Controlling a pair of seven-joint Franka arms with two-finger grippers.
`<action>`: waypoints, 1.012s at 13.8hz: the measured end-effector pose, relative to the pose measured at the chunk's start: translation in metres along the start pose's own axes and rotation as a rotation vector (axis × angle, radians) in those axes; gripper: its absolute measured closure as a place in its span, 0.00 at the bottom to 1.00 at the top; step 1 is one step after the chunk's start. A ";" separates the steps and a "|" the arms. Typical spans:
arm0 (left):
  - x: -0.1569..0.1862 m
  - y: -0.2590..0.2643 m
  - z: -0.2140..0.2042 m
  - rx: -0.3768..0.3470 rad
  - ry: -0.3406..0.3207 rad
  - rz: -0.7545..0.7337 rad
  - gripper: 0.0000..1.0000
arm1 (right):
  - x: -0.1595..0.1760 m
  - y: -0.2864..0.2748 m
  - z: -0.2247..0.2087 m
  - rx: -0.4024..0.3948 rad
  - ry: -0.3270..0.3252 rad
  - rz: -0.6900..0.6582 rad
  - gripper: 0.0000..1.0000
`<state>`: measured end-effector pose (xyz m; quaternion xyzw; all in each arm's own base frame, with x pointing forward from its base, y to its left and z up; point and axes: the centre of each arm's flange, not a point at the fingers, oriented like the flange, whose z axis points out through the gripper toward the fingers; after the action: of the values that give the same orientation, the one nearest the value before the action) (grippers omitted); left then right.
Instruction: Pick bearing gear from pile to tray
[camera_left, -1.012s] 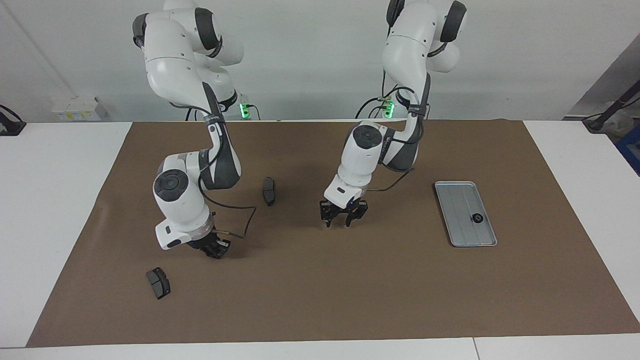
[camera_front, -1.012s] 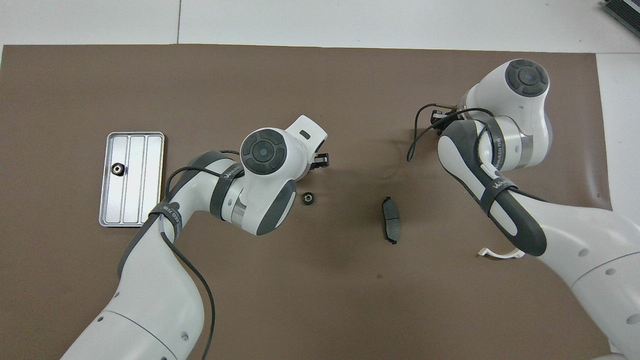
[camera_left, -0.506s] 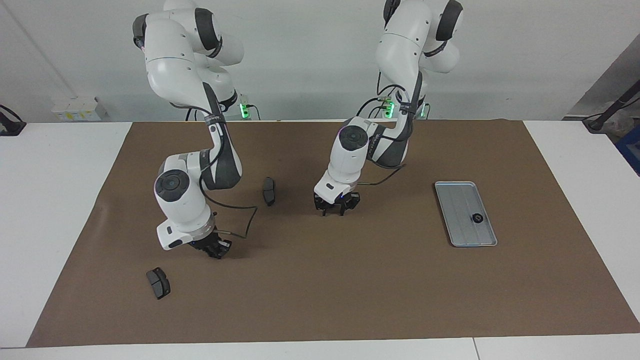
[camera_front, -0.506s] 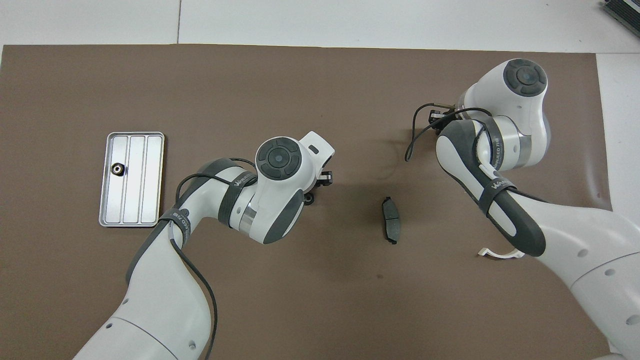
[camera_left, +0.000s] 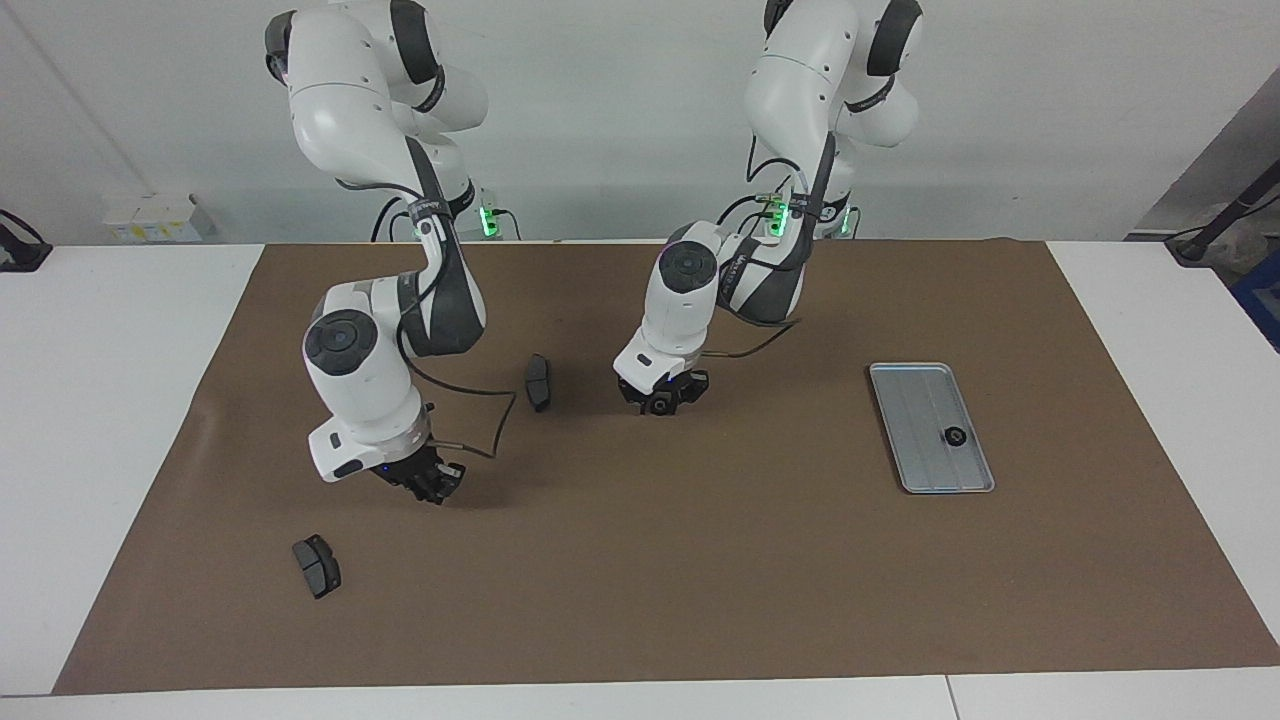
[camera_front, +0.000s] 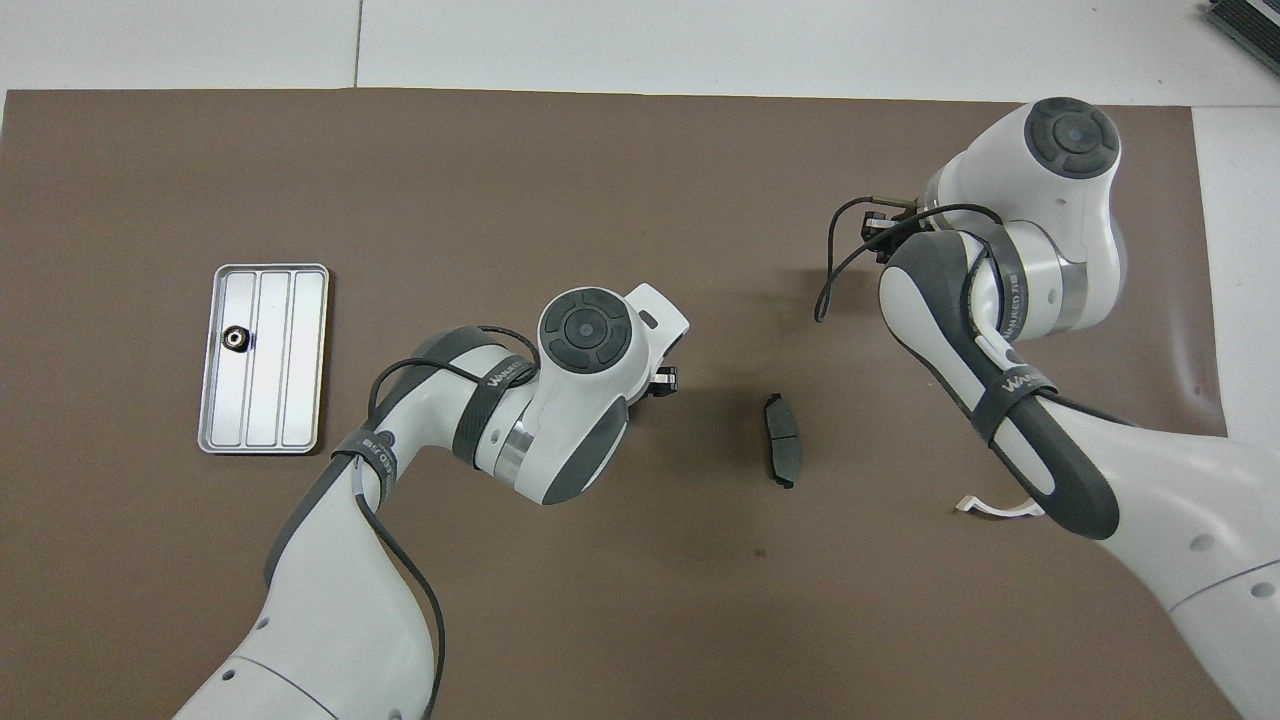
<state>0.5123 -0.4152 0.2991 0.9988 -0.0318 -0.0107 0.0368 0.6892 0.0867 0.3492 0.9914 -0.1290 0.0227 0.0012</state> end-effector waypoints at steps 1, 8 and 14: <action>-0.001 -0.001 0.002 0.003 -0.003 -0.001 0.53 | -0.004 -0.004 -0.009 -0.001 -0.006 -0.005 0.76; -0.006 -0.006 0.002 0.009 -0.010 -0.002 0.65 | -0.035 -0.057 -0.042 0.017 -0.007 0.009 0.76; -0.007 -0.006 0.002 0.010 -0.011 -0.001 0.65 | -0.068 -0.077 -0.074 0.012 -0.003 0.004 0.76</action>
<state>0.5061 -0.4095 0.2964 0.9989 -0.0315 -0.0159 0.0318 0.6395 0.1789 0.4202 0.9911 -0.1309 0.0221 -0.0052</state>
